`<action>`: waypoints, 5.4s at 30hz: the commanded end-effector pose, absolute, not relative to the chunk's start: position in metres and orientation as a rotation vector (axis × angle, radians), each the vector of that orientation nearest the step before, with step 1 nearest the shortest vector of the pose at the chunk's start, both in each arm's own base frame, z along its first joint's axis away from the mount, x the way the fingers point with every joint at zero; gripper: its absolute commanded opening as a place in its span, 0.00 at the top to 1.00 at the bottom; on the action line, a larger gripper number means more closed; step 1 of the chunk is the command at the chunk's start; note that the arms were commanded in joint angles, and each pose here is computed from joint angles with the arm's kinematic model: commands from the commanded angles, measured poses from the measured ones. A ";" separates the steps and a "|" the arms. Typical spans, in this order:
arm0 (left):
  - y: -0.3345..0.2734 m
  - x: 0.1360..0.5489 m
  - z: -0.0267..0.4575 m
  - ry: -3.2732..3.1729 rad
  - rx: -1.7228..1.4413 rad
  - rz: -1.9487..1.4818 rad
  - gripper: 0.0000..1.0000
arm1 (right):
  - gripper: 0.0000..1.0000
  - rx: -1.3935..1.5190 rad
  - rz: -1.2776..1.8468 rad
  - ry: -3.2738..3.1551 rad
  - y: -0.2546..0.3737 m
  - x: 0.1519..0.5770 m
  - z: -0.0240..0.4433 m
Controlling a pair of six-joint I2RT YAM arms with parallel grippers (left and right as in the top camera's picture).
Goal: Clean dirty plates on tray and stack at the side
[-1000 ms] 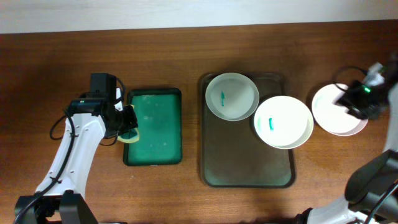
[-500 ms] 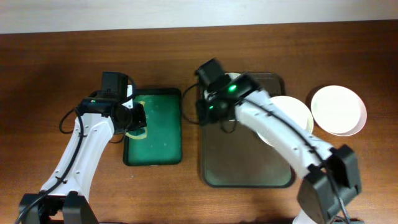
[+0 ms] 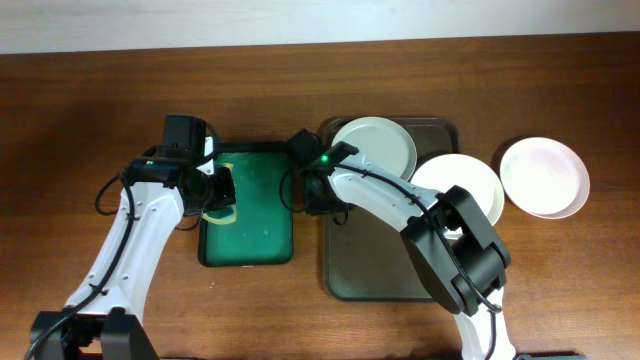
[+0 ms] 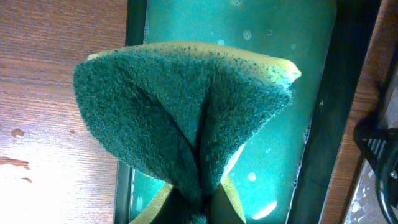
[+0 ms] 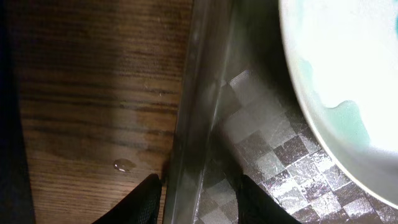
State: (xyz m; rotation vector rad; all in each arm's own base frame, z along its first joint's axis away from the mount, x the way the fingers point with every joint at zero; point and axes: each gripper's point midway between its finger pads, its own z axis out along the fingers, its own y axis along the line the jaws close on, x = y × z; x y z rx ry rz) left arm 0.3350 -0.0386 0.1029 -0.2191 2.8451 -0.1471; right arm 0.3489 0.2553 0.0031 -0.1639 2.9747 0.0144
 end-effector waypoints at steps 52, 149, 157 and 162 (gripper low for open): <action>-0.039 0.335 0.110 2.824 -0.188 -0.151 1.00 | 0.90 -0.158 0.323 2.998 0.295 0.338 -0.010; -0.062 0.340 0.113 2.791 -0.026 -0.116 1.00 | 0.13 -0.250 0.542 2.925 0.182 0.332 0.158; -0.062 0.340 0.113 2.791 -0.026 -0.117 1.00 | 0.17 -0.237 0.460 2.930 0.176 0.342 0.146; -0.062 0.340 0.113 2.791 -0.026 -0.116 1.00 | 0.26 -0.239 0.467 2.892 0.172 0.334 0.168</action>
